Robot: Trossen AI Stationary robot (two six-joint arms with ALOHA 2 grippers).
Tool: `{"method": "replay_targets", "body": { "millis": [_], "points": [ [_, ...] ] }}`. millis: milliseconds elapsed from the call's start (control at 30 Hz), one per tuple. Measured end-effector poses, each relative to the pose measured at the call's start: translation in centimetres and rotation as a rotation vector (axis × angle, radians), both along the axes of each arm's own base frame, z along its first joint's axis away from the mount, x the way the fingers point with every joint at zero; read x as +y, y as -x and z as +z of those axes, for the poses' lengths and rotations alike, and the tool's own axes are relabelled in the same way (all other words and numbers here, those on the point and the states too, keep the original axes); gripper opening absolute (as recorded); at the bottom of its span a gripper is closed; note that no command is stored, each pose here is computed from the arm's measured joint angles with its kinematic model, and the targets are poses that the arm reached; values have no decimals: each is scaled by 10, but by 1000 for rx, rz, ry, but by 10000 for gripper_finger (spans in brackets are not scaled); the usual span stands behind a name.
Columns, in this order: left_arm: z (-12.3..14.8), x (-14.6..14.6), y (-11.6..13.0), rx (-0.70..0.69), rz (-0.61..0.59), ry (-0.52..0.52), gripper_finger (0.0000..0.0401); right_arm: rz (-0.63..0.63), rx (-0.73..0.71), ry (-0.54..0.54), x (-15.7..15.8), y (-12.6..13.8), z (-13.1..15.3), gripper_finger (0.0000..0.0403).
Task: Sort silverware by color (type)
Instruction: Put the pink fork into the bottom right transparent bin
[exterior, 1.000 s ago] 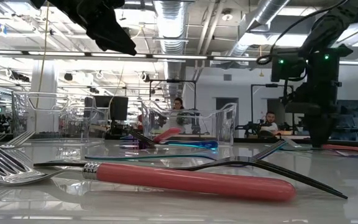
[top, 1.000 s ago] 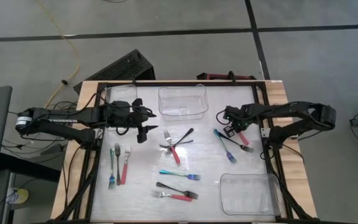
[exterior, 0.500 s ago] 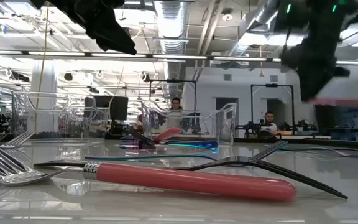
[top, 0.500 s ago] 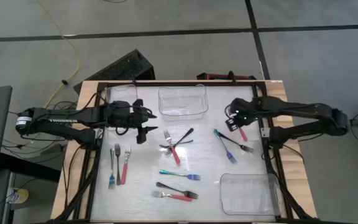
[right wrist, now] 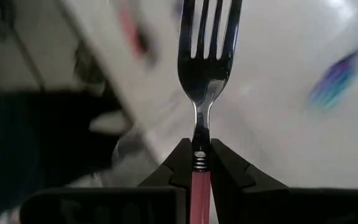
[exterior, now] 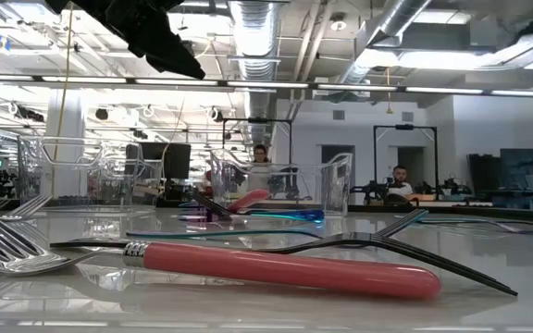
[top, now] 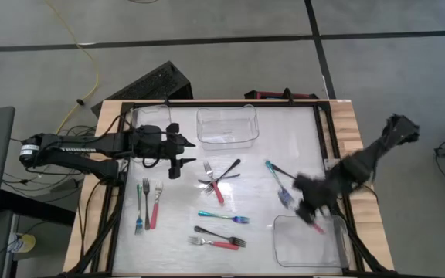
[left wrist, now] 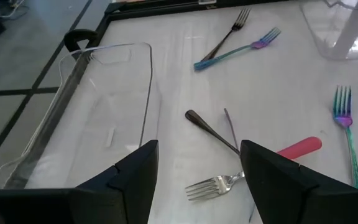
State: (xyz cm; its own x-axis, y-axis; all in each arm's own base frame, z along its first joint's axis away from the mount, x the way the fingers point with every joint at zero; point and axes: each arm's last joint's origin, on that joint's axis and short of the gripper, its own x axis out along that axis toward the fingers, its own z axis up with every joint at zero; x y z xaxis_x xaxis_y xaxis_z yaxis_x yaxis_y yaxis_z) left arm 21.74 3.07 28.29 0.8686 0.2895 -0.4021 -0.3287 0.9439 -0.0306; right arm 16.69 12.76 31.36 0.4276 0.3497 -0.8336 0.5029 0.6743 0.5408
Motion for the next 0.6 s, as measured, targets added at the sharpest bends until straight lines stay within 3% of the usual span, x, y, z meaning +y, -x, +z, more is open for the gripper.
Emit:
{"method": "replay_targets", "body": {
  "millis": [100,233,400,600],
  "points": [
    [0,0,0,15,-21,-47,213,84,68,-4,39,11,-14,58],
    [1,0,0,18,-40,-95,213,184,167,87,73,24,-38,58],
    [6,1,-2,-26,-34,-118,213,293,250,241,85,18,-67,58],
    [11,4,-4,-89,-16,-110,213,393,282,339,90,0,-92,58]
  ]
}}
